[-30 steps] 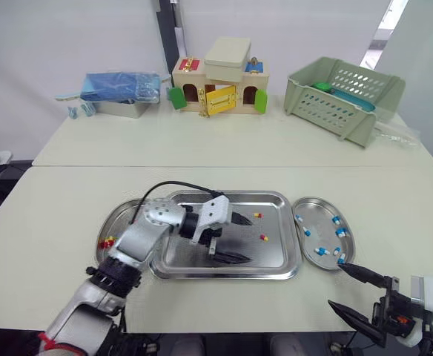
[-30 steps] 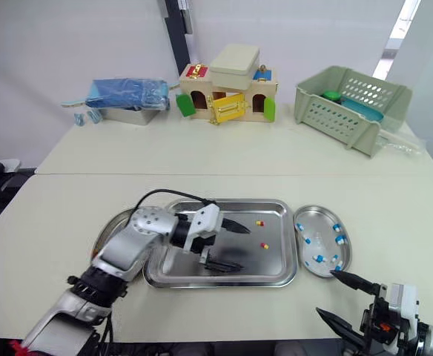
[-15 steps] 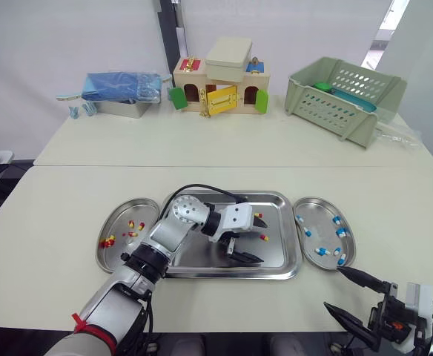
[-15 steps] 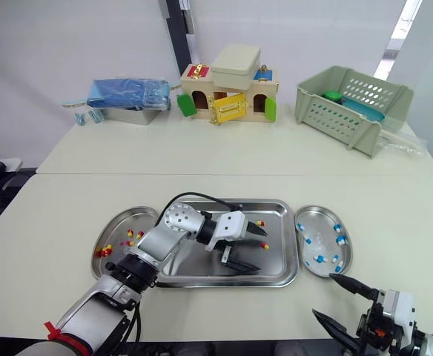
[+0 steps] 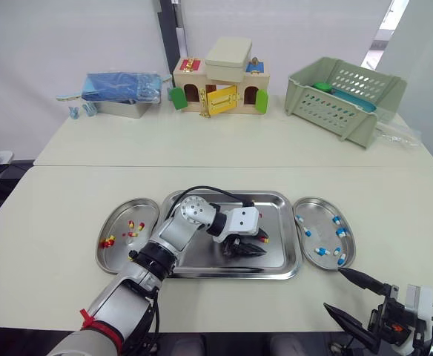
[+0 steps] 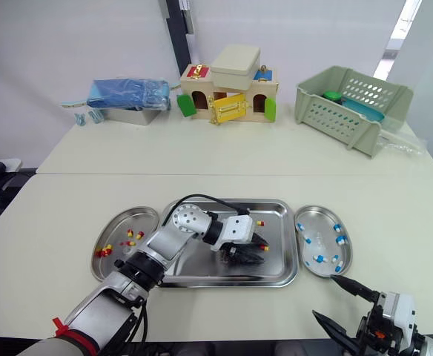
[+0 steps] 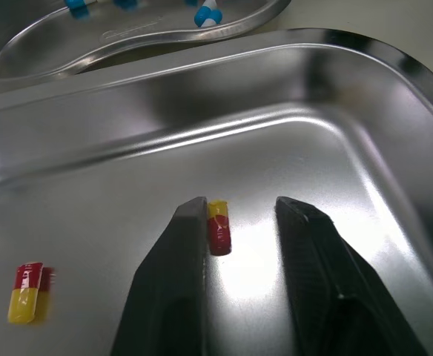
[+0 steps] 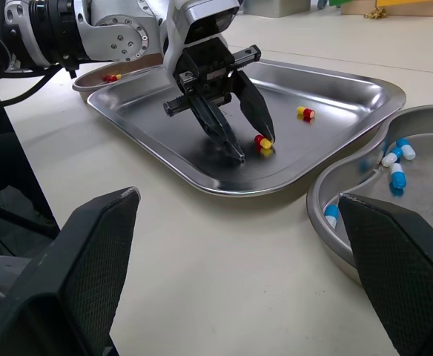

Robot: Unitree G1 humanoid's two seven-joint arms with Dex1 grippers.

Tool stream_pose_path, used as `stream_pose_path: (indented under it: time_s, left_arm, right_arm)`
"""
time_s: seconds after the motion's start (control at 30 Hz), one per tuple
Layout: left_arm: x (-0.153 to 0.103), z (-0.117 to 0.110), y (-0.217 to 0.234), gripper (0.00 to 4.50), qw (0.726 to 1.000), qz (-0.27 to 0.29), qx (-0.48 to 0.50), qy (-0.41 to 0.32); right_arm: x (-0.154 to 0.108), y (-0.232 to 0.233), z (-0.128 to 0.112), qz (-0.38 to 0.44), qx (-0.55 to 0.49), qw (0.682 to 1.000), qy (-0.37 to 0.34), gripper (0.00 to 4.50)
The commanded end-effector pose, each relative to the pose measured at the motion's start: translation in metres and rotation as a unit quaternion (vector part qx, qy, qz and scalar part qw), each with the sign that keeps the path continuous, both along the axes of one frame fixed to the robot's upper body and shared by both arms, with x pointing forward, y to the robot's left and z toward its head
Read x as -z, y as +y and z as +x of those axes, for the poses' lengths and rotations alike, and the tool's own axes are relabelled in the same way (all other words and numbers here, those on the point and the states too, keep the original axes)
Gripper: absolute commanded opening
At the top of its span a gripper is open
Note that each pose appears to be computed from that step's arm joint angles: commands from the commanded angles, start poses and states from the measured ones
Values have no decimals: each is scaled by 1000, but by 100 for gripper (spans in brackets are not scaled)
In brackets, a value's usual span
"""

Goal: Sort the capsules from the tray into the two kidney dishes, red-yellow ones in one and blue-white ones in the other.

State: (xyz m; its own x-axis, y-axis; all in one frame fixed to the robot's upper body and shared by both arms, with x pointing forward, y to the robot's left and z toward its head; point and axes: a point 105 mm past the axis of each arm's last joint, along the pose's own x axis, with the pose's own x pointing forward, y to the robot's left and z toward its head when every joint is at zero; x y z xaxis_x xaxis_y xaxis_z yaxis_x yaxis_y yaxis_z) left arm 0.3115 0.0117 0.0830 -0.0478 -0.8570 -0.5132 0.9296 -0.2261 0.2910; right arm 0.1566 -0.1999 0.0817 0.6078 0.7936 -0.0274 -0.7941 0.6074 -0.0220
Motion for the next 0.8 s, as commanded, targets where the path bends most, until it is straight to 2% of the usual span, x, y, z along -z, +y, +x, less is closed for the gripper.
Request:
stream_pose_path:
  time_s: [0.03, 0.07, 0.23, 0.33, 0.5, 0.67, 0.8]
  left_arm:
    - [0, 1, 0, 28, 1000, 8, -1, -10]
    - [0, 1, 0, 3, 1000, 9, -2, -10]
    - [1, 0, 1, 3, 1000, 7, -3, -9]
    - [-7, -4, -2, 3, 1000, -16, 0, -2]
    - [-39, -17, 0, 3, 997, -70, -14, 24]
    - [-71, -16, 35, 3, 987, -113, -114, 18]
    - [-74, -19, 78, 3, 971, -110, -213, 15]
  right_arm:
    - [-9, 2, 0, 1, -2, 1000, -22, 450]
    - [-9, 2, 1, 1, -2, 1000, -22, 450]
    - [-10, 3, 2, 1, -3, 1000, -22, 450]
    - [-10, 4, 3, 1, -5, 1000, -23, 450]
    - [-16, 9, 3, -8, -39, 999, -35, 450]
    - [-24, 19, 3, -21, -101, 994, -48, 450]
    - [-26, 25, 5, -23, -140, 988, -52, 450]
